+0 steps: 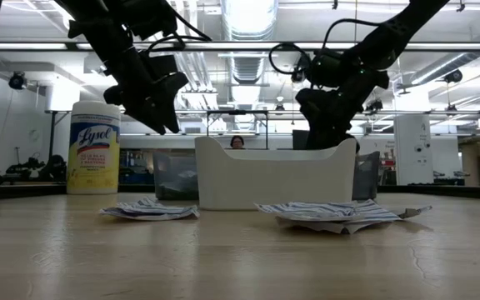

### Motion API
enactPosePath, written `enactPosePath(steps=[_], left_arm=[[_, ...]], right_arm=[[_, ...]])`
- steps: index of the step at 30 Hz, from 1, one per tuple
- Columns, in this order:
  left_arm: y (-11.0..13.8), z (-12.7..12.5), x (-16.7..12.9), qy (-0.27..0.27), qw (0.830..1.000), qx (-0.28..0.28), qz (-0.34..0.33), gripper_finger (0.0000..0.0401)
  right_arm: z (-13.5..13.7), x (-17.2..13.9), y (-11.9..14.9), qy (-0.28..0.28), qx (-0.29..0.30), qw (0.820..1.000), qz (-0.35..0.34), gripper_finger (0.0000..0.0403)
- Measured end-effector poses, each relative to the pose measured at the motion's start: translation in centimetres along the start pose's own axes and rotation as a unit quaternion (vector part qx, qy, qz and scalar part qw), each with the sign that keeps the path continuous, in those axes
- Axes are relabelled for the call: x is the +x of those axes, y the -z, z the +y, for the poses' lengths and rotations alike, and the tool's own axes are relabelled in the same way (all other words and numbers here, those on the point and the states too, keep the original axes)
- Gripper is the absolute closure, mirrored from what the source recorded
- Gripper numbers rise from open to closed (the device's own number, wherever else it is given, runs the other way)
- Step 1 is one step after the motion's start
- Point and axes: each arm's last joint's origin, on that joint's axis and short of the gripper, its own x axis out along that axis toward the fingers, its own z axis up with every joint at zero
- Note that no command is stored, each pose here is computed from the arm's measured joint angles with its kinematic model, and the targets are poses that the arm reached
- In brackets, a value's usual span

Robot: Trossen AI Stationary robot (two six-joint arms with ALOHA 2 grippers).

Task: Pick & Place First Aid Supplies
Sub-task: Put the green bandage into the bottom right black bin, then put the ointment pack into the top black bin

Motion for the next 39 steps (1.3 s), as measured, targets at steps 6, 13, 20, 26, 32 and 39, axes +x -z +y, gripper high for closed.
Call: enactPosePath(steps=[6, 13, 20, 26, 32, 39], left_arm=[[0.0, 0.0, 0.0, 0.000, 1.000, 0.000, 0.000, 0.0204], [0.0, 0.0, 0.0, 0.000, 1.000, 0.009, 0.000, 0.0204], [0.0, 0.0, 0.0, 0.002, 1.000, 0.010, 0.001, 0.0204], [0.0, 0.0, 0.0, 0.003, 1.000, 0.011, 0.002, 0.0204], [0.2, -0.3, -0.1, 0.022, 1.000, 0.011, 0.012, 0.0204], [0.6, -1.0, -0.5, 0.076, 0.996, 0.008, 0.041, 0.0204]], right_arm=[[0.0, 0.7, 0.2, 0.002, -0.002, 1.000, 0.011, 0.0347], [0.9, -0.8, -0.7, -0.006, -0.014, 1.000, -0.006, 0.0316], [2.3, -5.5, -1.1, 0.049, -0.062, 0.997, 0.010, 0.0317], [3.0, -6.8, -0.5, 0.054, -0.084, 0.995, -0.007, 0.0328], [4.0, -9.0, 0.8, 0.047, -0.102, 0.994, 0.002, 0.0324], [6.7, -13.1, 5.0, -0.007, -0.173, 0.984, 0.026, 0.0329]])
